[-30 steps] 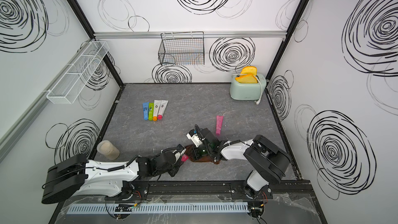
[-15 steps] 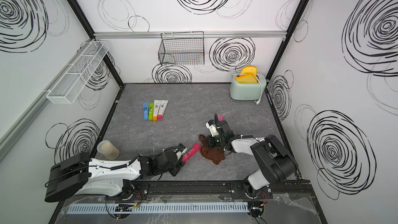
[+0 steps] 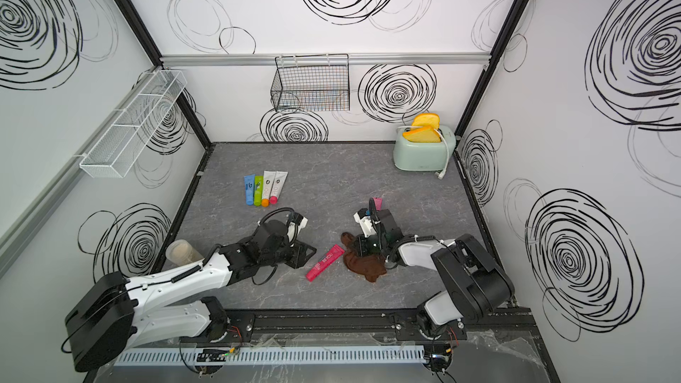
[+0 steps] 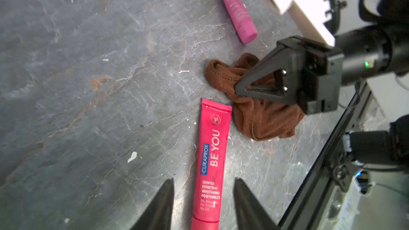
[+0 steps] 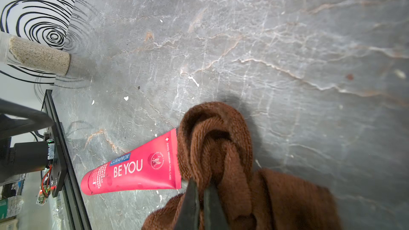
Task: Wipe the surface of the toothpaste tube
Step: Adjust the toothpaste at the center of the board.
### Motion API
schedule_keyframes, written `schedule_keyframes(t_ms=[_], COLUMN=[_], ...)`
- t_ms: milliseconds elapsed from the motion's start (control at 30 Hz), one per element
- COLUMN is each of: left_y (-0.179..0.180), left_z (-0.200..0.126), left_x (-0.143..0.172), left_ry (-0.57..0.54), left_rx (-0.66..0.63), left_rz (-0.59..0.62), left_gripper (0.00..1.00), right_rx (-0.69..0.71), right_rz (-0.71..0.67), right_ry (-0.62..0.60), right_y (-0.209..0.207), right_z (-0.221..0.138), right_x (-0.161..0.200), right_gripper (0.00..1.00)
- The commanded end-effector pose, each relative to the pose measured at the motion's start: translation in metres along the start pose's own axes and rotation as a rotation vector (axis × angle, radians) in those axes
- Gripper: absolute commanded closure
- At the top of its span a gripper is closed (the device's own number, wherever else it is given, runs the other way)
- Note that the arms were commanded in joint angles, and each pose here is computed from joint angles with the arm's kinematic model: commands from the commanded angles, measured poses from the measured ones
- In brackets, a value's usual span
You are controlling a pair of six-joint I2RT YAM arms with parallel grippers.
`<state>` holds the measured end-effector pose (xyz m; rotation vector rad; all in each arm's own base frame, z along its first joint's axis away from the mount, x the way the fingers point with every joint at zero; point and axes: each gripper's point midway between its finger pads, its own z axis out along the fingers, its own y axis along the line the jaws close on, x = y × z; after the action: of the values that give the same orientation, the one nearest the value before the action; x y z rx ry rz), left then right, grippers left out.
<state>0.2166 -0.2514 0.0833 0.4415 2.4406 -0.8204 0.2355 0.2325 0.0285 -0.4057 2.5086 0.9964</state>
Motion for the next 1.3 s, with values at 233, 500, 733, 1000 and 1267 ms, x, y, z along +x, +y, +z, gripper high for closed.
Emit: schedule_keyframes(t_ms=[233,500,733,1000,1267], left_y=[-0.018,-0.014,-0.003,-0.01,-0.005], left_z=[0.037,0.041,0.04,0.046,0.041], left_x=[0.024,0.038,0.036,0.051,0.06], left_ry=[0.192,0.266,0.253,0.31,0.299], left_rx=[0.127,0.071,0.037,0.027,0.013], left_rz=[-0.011,0.001,-0.022,0.01,-0.003], left_gripper=[0.58,0.55,0.59,0.69,0.83], right_rx=[-0.016,-0.016,-0.023,-0.023,-0.026], right_rz=[-0.017,-0.026,-0.031,-0.034,-0.036], right_ry=[-0.008,-0.021,-0.025,-0.032,-0.034], right_y=[0.004,0.006,0.009,0.009,0.01], right_z=[-0.004,-0.009,-0.01,-0.013,-0.013], right_x=[0.001,0.0,0.0,0.0,-0.001], right_gripper=[1.0,1.0,1.0,1.0,1.0])
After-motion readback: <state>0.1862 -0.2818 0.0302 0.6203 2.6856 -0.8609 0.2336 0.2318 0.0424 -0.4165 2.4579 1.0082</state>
